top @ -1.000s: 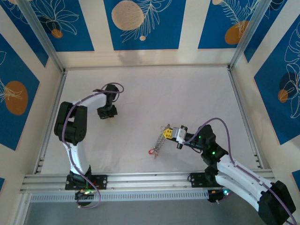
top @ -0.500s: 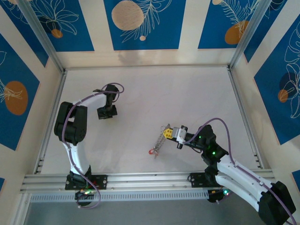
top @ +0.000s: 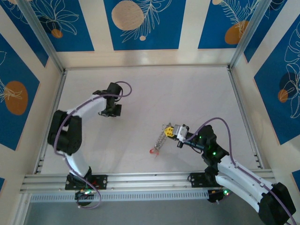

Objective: Put the keys on the keyring

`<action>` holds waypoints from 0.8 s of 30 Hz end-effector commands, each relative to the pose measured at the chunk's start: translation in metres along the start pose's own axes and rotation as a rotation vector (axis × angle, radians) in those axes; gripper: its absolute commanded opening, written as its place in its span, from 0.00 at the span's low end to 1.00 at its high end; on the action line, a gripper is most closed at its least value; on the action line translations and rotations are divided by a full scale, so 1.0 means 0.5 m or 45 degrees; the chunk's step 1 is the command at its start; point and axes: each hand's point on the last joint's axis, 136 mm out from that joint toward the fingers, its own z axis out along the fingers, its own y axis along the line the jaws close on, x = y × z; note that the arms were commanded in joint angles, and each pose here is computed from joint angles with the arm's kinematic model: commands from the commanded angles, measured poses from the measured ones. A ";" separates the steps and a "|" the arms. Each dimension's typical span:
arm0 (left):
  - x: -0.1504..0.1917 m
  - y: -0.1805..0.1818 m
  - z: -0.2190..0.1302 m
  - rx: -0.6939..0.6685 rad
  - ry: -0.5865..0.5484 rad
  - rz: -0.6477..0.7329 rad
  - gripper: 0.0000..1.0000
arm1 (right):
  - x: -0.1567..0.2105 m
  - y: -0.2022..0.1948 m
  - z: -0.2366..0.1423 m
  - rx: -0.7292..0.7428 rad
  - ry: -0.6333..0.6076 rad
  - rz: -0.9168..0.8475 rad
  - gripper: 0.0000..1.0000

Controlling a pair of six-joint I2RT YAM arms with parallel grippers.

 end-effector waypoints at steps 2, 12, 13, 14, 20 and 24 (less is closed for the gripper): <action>-0.037 -0.083 -0.101 0.207 -0.300 0.319 0.00 | -0.023 -0.024 0.003 0.043 -0.015 0.110 0.00; -0.006 -0.235 -0.186 0.640 -0.600 0.665 0.00 | -0.027 -0.041 0.025 -0.057 -0.005 0.174 0.00; 0.002 -0.245 -0.195 0.673 -0.604 0.691 0.00 | -0.030 -0.044 0.027 -0.061 0.013 0.143 0.00; 0.011 -0.257 -0.207 0.713 -0.613 0.717 0.00 | -0.030 -0.050 0.029 -0.047 0.033 0.114 0.00; 0.082 -0.325 -0.270 0.940 -0.612 0.883 0.00 | -0.032 -0.067 0.035 0.006 0.069 -0.052 0.00; 0.110 -0.337 -0.300 1.006 -0.628 0.932 0.00 | -0.023 -0.067 0.042 0.009 0.116 -0.098 0.00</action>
